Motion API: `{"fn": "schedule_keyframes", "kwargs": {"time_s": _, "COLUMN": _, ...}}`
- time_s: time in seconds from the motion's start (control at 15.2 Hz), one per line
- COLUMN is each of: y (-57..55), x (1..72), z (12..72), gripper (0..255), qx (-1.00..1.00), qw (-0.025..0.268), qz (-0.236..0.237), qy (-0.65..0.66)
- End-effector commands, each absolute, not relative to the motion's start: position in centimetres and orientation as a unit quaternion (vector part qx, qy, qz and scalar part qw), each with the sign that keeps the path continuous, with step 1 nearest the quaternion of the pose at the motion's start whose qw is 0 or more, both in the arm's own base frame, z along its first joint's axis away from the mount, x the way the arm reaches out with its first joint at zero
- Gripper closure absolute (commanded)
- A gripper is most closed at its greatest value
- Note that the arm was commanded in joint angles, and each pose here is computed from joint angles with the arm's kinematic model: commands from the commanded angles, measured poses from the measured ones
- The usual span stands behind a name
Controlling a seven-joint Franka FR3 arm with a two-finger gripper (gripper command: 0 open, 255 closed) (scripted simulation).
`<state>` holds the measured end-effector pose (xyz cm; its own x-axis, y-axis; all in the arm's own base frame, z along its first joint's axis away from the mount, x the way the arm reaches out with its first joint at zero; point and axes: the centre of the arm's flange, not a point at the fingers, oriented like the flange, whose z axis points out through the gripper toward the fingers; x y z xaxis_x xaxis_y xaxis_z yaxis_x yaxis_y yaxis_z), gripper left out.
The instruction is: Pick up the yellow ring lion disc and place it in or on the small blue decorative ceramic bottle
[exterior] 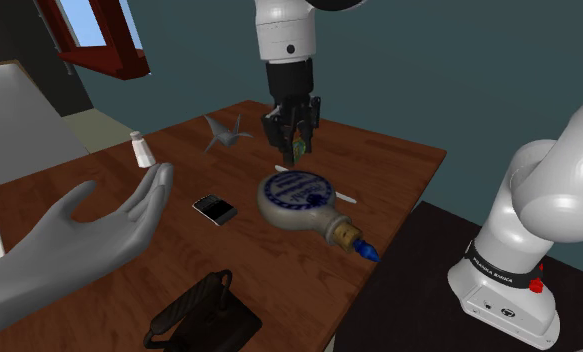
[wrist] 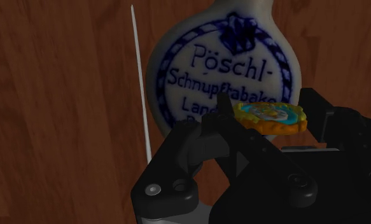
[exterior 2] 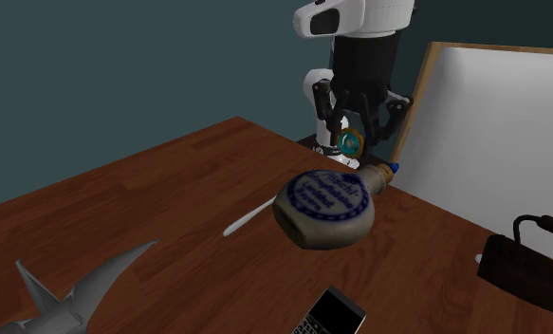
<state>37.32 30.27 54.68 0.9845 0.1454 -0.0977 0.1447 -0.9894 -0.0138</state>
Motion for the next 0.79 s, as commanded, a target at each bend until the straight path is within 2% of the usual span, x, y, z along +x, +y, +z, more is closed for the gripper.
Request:
{"fn": "schedule_keyframes", "kwargs": {"time_s": 0.0, "y": 30.38, "x": 37.3, "z": 54.08, "gripper": 255, "qx": -0.996, "qw": 0.003, "qz": 0.049, "qy": -0.073}}
{"fn": "schedule_keyframes", "kwargs": {"time_s": 0.4, "y": 30.39, "x": 37.3, "z": 54.08, "gripper": 255, "qx": -0.996, "qw": 0.003, "qz": 0.049, "qy": -0.073}}
{"fn": "schedule_keyframes", "kwargs": {"time_s": 0.46, "y": 30.39, "x": 37.3, "z": 54.08, "gripper": 0, "qx": -0.996, "qw": 0.003, "qz": 0.049, "qy": -0.073}}
{"fn": "schedule_keyframes", "kwargs": {"time_s": 0.73, "y": 30.39, "x": 37.3, "z": 54.08, "gripper": 0, "qx": -0.996, "qw": 0.003, "qz": 0.049, "qy": -0.073}}
